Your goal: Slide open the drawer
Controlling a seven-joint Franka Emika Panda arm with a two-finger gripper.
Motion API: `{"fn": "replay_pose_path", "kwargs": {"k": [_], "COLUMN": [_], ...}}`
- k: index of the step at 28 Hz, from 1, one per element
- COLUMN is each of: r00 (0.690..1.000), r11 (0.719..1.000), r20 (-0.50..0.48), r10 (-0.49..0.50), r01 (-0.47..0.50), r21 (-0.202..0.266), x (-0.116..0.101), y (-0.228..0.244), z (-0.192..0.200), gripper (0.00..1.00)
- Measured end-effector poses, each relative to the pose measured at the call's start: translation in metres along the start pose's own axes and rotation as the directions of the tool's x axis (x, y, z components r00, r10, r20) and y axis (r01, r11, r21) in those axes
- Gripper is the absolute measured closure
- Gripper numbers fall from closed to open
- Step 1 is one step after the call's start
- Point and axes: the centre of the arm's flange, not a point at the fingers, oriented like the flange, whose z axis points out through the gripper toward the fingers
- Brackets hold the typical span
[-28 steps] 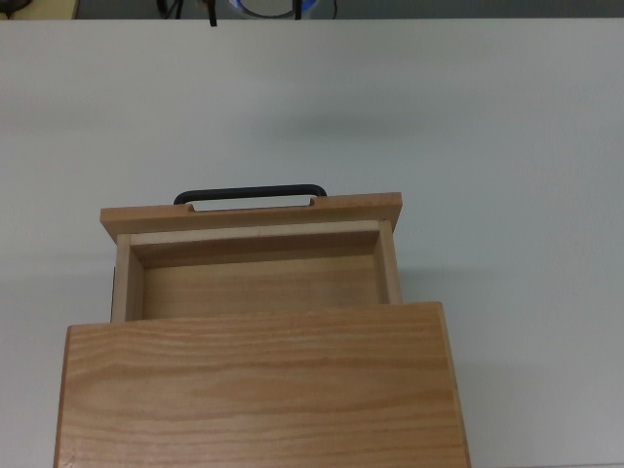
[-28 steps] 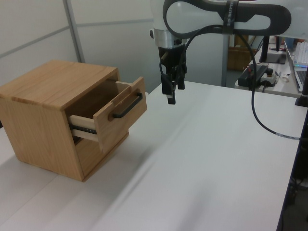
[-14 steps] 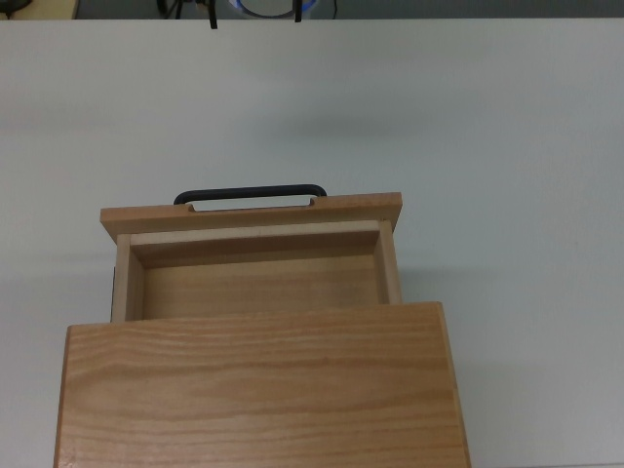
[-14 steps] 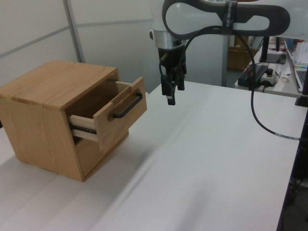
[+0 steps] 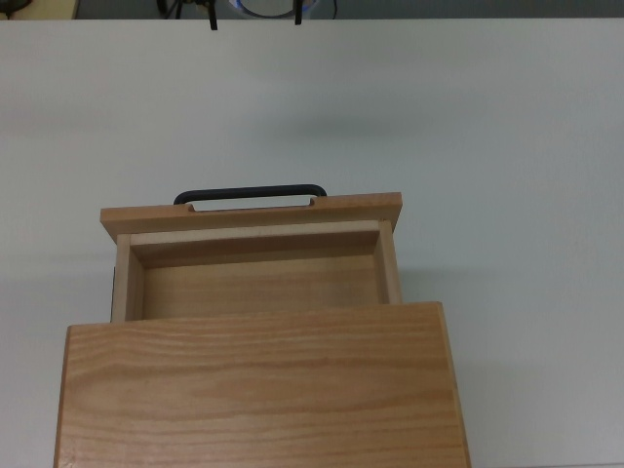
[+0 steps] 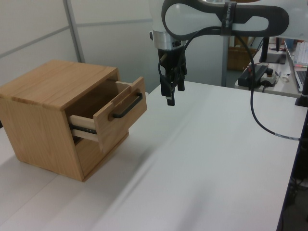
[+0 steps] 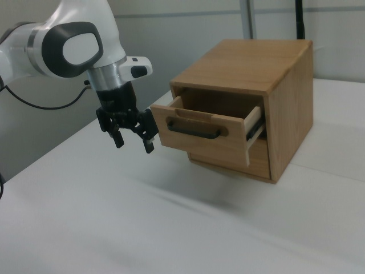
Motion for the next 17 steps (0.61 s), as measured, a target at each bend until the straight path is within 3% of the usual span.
{"fn": "replay_pose_path", "kwargs": {"k": [17], "r00": [0.999], "r11": [1.000], "r20": [-0.021], "r10": [0.027], "r01": [-0.027], "r21": [-0.001], "x": [0.0022], "y": [-0.0003], "z": [-0.0020], "gripper": [0.00]}}
